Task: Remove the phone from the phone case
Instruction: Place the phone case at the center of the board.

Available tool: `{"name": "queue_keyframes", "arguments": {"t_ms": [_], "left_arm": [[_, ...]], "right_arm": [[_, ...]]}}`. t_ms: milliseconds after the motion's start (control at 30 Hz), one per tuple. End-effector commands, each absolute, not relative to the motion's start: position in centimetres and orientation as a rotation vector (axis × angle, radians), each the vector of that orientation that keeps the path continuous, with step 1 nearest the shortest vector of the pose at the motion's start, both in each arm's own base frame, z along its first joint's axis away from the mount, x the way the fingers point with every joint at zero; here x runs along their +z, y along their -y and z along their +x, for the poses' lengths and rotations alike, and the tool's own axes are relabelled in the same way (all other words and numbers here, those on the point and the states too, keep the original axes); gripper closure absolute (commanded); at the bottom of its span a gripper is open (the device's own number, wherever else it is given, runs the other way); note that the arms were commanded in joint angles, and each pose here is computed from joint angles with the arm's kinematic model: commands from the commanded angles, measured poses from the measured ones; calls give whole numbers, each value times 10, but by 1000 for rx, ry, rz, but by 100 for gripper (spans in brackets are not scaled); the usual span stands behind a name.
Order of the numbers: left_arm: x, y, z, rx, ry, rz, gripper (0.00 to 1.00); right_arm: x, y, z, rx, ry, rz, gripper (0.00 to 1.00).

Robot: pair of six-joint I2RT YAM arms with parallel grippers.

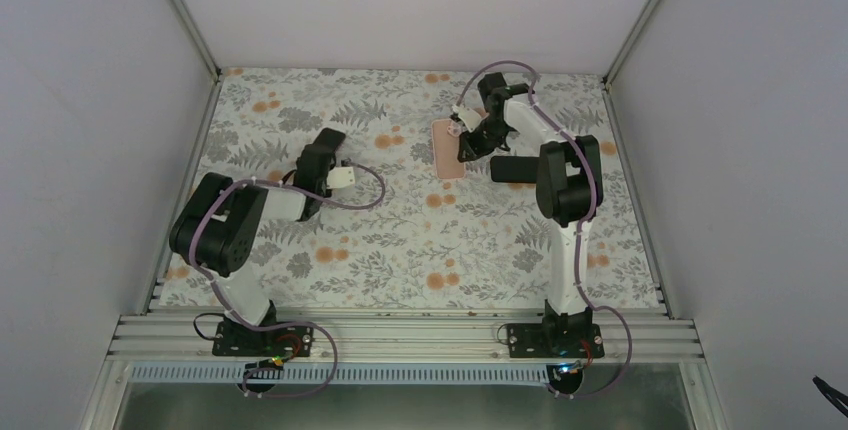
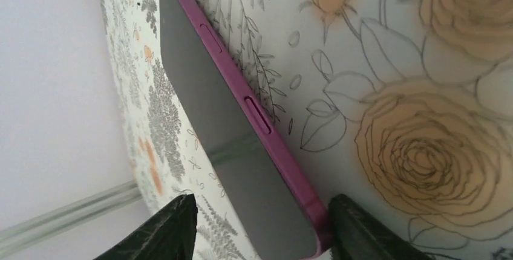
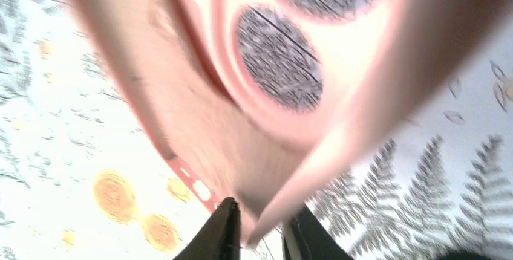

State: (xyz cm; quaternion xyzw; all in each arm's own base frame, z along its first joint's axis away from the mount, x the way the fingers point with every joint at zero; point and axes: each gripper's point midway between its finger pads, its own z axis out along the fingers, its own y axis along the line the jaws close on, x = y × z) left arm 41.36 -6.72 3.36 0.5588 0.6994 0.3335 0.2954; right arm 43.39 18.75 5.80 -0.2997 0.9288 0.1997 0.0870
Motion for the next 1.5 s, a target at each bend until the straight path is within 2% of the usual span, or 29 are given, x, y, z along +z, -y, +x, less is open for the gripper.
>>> {"name": "queue_keyframes", "arguments": {"t_ms": [0,33,100,267,400,500,800,1000,1200,1467], "left_arm": [[9,84,380,615,-1964,1648,39],[7,88,374,563,-1982,1668,34],[10,96,368,476,-1999,1685,27],[32,118,345,215,-2032,1734,1],[57,134,321,-1,-2054,1778,0],[79,144,302,-159,-2071,1782,0],[138,167,308,-291,-2004,1624,0],[178,198,291,-597,-1926,1564,0],[186,210,290,-711,-1895,1545,0],[183,203,315,-604,-1922,1449,0]], "right_arm": [[62,-159,423,372,-2838,-958,74],[63,-157,424,350,-2836,-962,69],[65,-154,422,323,-2832,-973,50],[87,-145,428,217,-2766,-981,26],[117,-138,421,128,-2646,-1039,12],[125,-136,392,112,-2555,-1174,1],[134,-102,333,-92,-2322,-1443,0],[136,-84,310,-119,-2179,-1625,0],[146,-69,330,-115,-2078,-1707,0],[117,-40,363,-79,-2102,-1849,0]]}}
